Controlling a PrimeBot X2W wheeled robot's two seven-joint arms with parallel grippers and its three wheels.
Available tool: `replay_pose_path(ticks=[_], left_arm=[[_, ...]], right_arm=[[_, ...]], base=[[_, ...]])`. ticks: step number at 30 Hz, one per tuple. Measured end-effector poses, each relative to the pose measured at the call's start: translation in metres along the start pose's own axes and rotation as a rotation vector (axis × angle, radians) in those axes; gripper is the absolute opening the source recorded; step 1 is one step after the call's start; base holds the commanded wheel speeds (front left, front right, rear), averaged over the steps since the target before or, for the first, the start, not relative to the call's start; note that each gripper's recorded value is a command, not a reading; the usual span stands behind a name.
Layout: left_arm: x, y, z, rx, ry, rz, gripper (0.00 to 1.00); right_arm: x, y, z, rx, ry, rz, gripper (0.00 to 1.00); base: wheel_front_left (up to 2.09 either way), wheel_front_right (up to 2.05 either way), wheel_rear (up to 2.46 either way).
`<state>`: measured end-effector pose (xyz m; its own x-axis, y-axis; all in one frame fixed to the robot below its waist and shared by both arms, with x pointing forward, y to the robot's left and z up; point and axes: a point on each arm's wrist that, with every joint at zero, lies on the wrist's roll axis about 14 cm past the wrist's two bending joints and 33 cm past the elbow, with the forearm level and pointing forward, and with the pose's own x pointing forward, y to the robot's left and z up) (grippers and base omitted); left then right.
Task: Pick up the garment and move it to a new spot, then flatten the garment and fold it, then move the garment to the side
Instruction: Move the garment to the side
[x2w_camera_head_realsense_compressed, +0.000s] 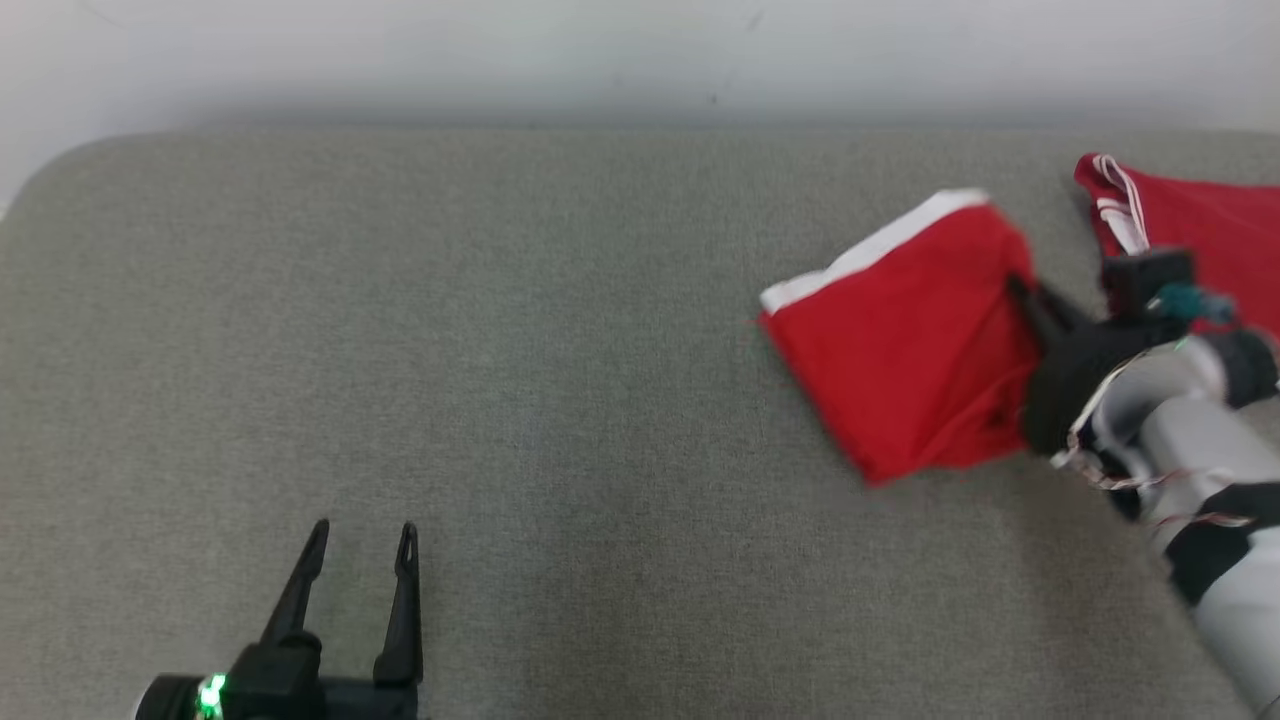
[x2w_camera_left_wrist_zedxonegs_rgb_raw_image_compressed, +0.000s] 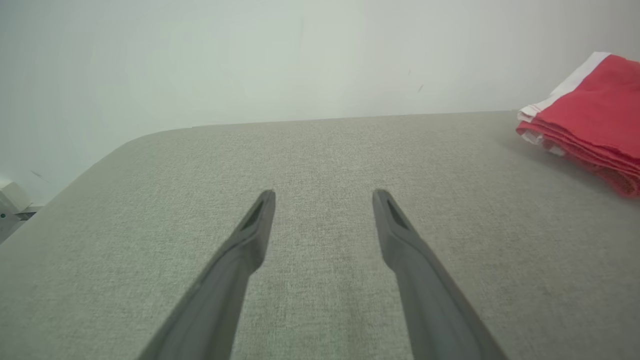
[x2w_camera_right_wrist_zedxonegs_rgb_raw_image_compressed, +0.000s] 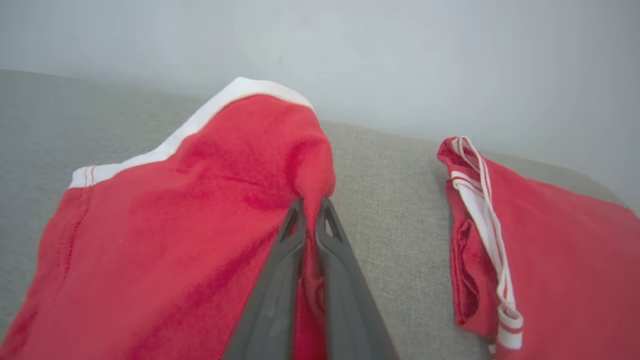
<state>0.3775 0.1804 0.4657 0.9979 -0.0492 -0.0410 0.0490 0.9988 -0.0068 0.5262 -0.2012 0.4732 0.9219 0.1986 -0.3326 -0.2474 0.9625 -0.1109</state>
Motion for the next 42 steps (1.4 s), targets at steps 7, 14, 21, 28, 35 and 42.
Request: replay_pose_path(ticks=[7, 14, 21, 28, 35, 42], left_arm=[[0.038, -0.015, 0.007, -0.004, -0.041, -0.05, 1.0], [0.067, -0.028, -0.002, 0.009, -0.043, -0.097, 1.0], [0.09, -0.039, -0.01, 0.019, -0.06, -0.14, 1.0], [0.106, -0.047, -0.026, 0.033, -0.054, -0.176, 1.0], [0.117, -0.059, -0.042, 0.025, -0.047, -0.211, 1.0], [0.122, -0.06, -0.047, 0.029, -0.049, -0.22, 1.0]], right_arm=[[0.014, -0.07, 0.018, -0.066, -0.008, -0.1, 0.0], [0.017, -0.135, 0.013, -0.128, 0.03, -0.204, 0.0], [0.003, -0.2, 0.0, -0.183, 0.125, -0.332, 0.0], [-0.001, -0.238, -0.012, -0.287, 0.202, -0.4, 0.0], [-0.008, -0.267, -0.028, -0.378, 0.277, -0.451, 0.0], [-0.007, -0.282, -0.025, -0.426, 0.297, -0.488, 0.0]], base=[[0.0, 0.0, 0.0], [0.0, 0.0, 0.0], [0.0, 0.0, 0.0], [0.0, 0.0, 0.0], [0.0, 0.0, 0.0], [0.0, 0.0, 0.0]])
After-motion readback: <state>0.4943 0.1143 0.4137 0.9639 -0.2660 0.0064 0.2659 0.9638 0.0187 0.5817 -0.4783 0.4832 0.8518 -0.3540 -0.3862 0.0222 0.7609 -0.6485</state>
